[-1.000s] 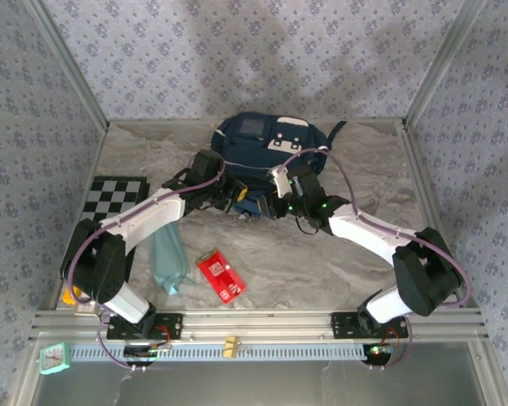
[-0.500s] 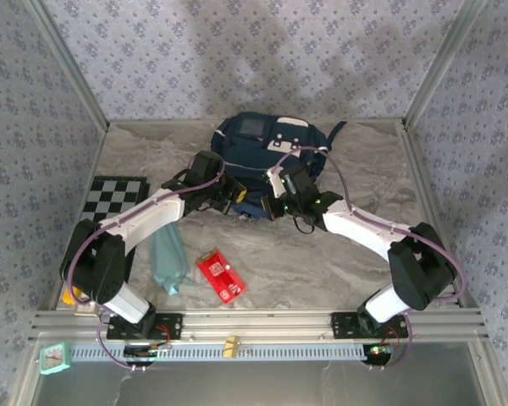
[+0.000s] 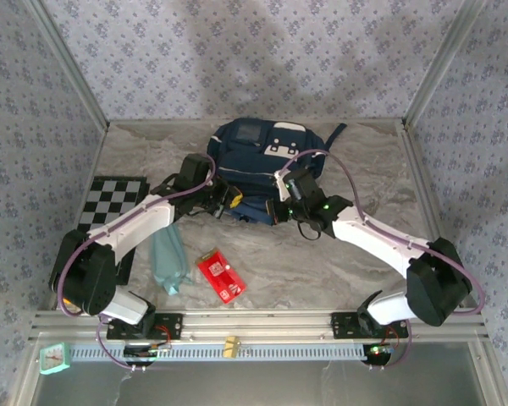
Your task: Pack books, pencil case, and school supplies into a backpack
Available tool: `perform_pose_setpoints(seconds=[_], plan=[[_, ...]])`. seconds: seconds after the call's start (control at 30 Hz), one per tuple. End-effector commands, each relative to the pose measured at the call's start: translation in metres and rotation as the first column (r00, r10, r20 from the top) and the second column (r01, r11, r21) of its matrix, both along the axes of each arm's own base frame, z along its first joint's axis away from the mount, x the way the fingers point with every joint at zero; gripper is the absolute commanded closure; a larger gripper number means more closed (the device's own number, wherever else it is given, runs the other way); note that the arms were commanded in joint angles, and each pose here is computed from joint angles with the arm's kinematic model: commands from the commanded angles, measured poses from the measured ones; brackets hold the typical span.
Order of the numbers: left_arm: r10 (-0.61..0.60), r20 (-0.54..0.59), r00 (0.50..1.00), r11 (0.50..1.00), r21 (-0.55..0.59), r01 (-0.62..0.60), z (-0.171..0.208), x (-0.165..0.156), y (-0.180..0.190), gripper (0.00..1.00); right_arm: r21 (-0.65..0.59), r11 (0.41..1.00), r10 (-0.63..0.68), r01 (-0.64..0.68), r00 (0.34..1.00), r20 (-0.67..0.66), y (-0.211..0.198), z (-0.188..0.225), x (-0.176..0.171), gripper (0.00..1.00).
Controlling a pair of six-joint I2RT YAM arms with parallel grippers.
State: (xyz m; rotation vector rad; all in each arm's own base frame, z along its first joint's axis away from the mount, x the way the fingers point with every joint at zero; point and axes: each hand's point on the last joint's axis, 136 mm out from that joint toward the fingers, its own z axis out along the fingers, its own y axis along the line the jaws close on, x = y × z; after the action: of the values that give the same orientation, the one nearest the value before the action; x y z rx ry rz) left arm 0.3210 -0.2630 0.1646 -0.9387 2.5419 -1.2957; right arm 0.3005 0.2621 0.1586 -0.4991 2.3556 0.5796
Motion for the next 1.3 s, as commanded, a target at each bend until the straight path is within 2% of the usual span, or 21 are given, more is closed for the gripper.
perform_pose_setpoints(seconds=[0.0, 0.07, 0.17, 0.3, 0.47, 0.6, 0.7, 0.83, 0.93, 1.0, 1.13, 1.23, 1.27], plan=[[0.098, 0.152, 0.984, 0.995, -0.001, -0.099, 0.041, 0.031, 0.021, 1.0, -0.113, 0.993, 0.024, -0.038, 0.992, -0.123, -0.011, -0.02, -0.024, 1.0], [0.091, 0.161, 0.983, 0.996, -0.004, -0.092, 0.045, 0.032, 0.015, 1.0, -0.091, 0.994, 0.045, -0.056, 0.992, -0.118, 0.008, -0.014, -0.021, 1.0], [0.075, 0.172, 0.982, 0.997, -0.006, -0.075, 0.049, 0.032, 0.006, 1.0, -0.155, 0.988, -0.018, 0.0, 0.993, -0.113, 0.014, -0.021, -0.005, 1.0], [0.066, 0.164, 0.984, 0.998, -0.004, -0.066, 0.047, 0.032, 0.003, 1.0, -0.167, 0.986, -0.018, -0.005, 0.991, -0.135, 0.023, -0.033, 0.004, 1.0], [0.064, 0.159, 0.985, 0.998, 0.012, -0.067, 0.043, 0.037, 0.012, 1.0, -0.256, 0.957, -0.18, 0.139, 0.973, -0.143, -0.007, -0.041, 0.013, 1.0], [0.091, 0.174, 0.981, 0.994, 0.051, -0.101, 0.041, 0.05, 0.039, 1.0, -0.292, 0.937, -0.257, 0.191, 0.944, -0.205, -0.04, -0.057, -0.015, 1.0], [0.118, 0.156, 0.981, 0.99, 0.063, -0.129, 0.034, 0.062, 0.063, 1.0, -0.34, 0.904, -0.357, 0.259, 0.896, -0.266, -0.079, -0.073, -0.028, 1.0], [0.144, 0.159, 0.977, 0.985, 0.066, -0.156, 0.03, 0.077, 0.083, 1.0, -0.379, 0.859, -0.457, 0.344, 0.849, -0.265, -0.122, -0.079, -0.033, 1.0], [0.134, 0.162, 0.978, 0.987, 0.068, -0.147, 0.031, 0.087, 0.087, 1.0, -0.407, 0.824, -0.504, 0.394, 0.838, -0.209, -0.14, -0.069, -0.023, 1.0], [0.127, 0.174, 0.977, 0.988, 0.065, -0.14, 0.031, 0.094, 0.085, 1.0, -0.373, 0.855, -0.451, 0.36, 0.871, -0.195, -0.126, -0.057, -0.017, 1.0], [0.09, 0.172, 0.981, 0.993, 0.059, -0.102, 0.028, 0.109, 0.076, 1.0, -0.157, 0.969, -0.222, 0.191, 0.952, -0.209, -0.048, -0.031, -0.015, 1.0], [0.025, 0.194, 0.981, 0.992, 0.116, -0.048, 0.025, 0.123, 0.072, 0.99, -0.099, 0.981, -0.185, 0.168, 0.962, -0.199, -0.017, -0.021, -0.008, 1.0], [-0.016, 0.206, 0.978, 0.994, 0.113, -0.008, 0.028, 0.125, 0.067, 0.95, -0.096, 0.981, -0.188, 0.171, 0.961, -0.205, -0.013, -0.021, -0.004, 1.0]])
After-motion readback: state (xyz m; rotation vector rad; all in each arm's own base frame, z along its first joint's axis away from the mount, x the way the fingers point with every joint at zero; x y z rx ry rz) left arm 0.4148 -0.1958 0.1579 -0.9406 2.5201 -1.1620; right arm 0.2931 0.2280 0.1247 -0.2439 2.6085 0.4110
